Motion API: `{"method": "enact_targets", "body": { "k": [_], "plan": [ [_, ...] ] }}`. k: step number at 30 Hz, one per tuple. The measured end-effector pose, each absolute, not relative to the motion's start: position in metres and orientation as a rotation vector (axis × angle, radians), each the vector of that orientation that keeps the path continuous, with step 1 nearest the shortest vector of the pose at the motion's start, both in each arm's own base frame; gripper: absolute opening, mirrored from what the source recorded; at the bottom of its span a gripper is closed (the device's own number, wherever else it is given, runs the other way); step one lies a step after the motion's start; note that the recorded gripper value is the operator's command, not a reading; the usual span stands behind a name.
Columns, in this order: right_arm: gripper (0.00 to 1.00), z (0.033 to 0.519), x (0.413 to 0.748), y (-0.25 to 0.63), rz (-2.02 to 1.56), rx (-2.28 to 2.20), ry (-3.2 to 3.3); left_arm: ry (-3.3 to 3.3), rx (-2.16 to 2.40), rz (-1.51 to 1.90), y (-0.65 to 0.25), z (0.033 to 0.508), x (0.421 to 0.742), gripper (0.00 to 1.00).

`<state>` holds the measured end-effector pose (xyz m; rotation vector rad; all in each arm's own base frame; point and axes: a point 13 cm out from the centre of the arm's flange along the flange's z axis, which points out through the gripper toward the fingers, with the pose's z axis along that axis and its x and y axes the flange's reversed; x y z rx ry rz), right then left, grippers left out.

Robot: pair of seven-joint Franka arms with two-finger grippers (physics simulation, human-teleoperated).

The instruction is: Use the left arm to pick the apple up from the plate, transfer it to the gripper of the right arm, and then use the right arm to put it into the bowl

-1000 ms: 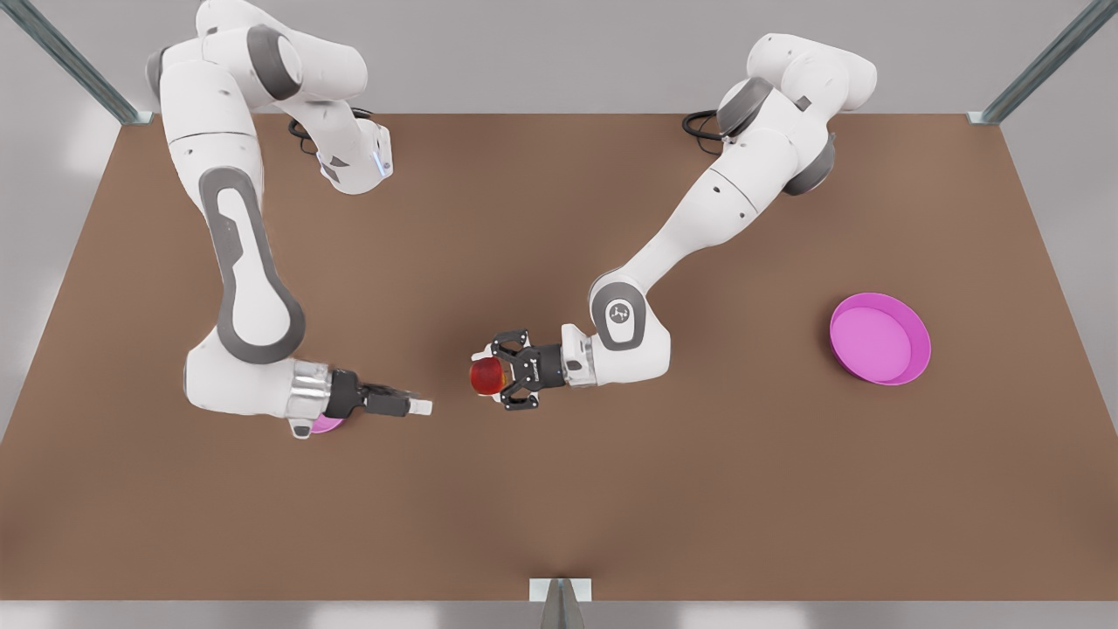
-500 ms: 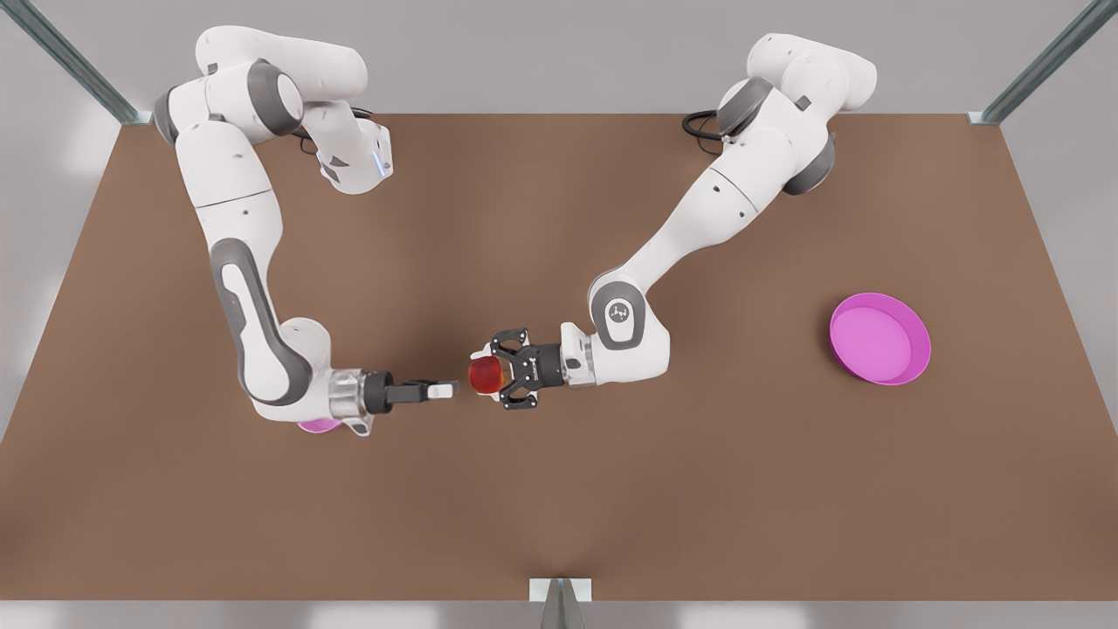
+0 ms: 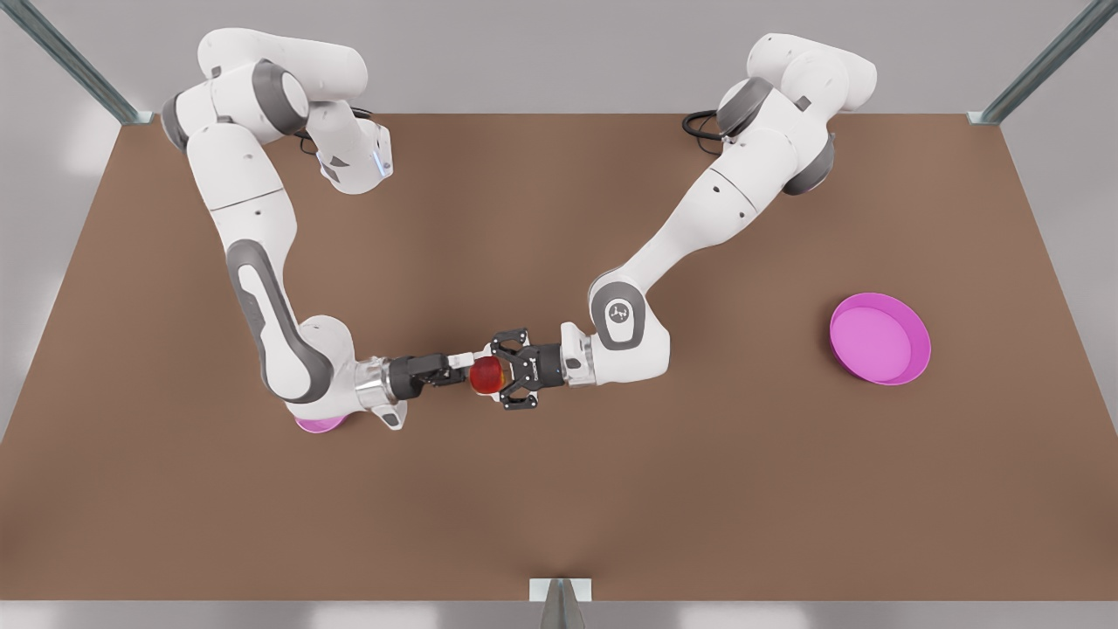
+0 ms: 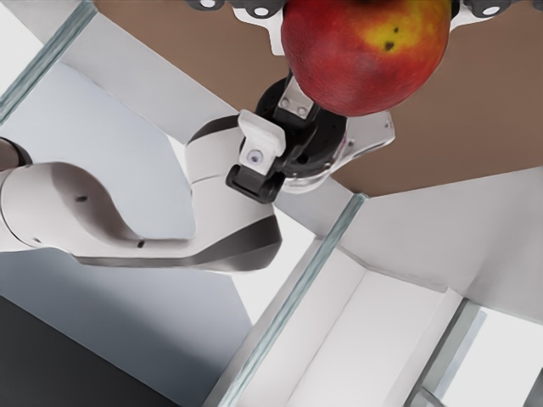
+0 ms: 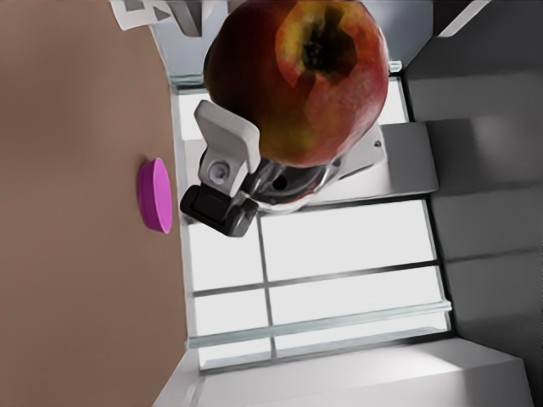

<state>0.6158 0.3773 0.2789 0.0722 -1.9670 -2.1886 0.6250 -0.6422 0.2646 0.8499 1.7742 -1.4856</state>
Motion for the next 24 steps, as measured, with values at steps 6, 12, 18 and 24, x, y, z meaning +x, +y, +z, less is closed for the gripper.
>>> {"method": "enact_targets", "body": {
  "k": [6,12,18,24],
  "plan": [
    [1.00,0.271,0.622,0.386,-2.238,0.079,-1.992,1.773,0.851,-1.485,-0.642,0.265,0.625,0.65],
    [1.00,0.268,0.628,0.395,-2.267,0.103,-2.029,1.773,0.850,-1.486,-0.642,0.266,0.625,0.65],
    [1.00,0.265,0.629,0.402,-2.289,0.116,-2.049,1.774,0.849,-1.487,-0.642,0.265,0.625,0.65],
    [0.89,0.266,0.630,0.404,-2.304,0.140,-2.064,1.774,0.849,-1.486,-0.642,0.265,0.625,0.65]
  ]
}}
